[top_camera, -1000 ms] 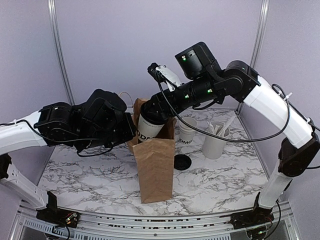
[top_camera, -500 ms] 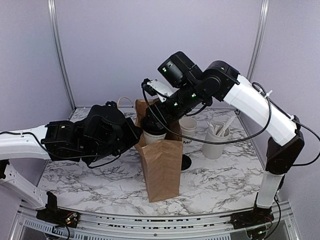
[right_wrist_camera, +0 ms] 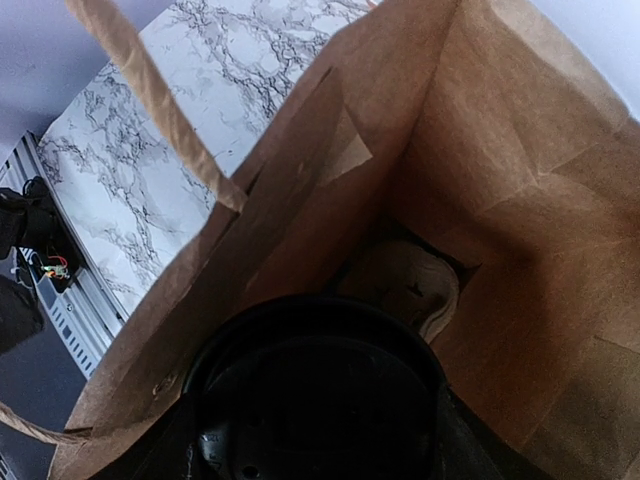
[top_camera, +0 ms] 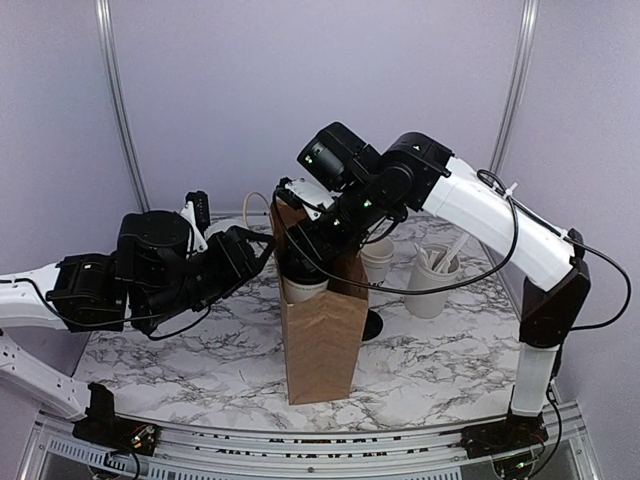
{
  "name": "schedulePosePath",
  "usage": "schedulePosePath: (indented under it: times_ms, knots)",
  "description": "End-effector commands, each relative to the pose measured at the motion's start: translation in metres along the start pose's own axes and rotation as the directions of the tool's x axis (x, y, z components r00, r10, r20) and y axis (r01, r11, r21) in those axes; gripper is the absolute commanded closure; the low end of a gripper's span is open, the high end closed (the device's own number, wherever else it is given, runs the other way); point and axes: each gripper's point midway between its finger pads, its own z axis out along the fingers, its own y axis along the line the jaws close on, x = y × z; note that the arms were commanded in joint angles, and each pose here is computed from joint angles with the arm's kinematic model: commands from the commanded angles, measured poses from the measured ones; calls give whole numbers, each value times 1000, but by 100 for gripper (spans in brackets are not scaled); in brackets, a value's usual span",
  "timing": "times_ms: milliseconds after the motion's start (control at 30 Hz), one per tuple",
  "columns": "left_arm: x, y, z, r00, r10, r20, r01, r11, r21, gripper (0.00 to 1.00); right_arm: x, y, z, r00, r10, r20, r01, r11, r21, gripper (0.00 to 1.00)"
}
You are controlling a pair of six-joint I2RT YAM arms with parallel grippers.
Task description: Pack the takeout coffee
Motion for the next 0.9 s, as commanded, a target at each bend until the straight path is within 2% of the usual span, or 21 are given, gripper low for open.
schedulePosePath:
  times_ms: [0,233,433,733,867]
  knots:
    - [-15,-15,-14,995,81,55,-87,991,106,36,-5,2,2,1000,29,1,-29,999,-17,45]
    - [-36,-24,-31,970,198,145,-220,962,162,21,-2,-3,8,998,59,-18,-59,998,-7,46]
    - [-55,-23,-28,937,308,164,-327,939,106,18,4,-5,11,995,87,-44,-87,996,4,46]
    - [-76,28,-10,959,257,117,-270,956,115,12,15,-6,19,983,156,-96,-156,988,13,46]
    - [-66,58,0,966,256,37,-258,960,108,13,19,-7,24,976,182,-118,-180,983,22,47]
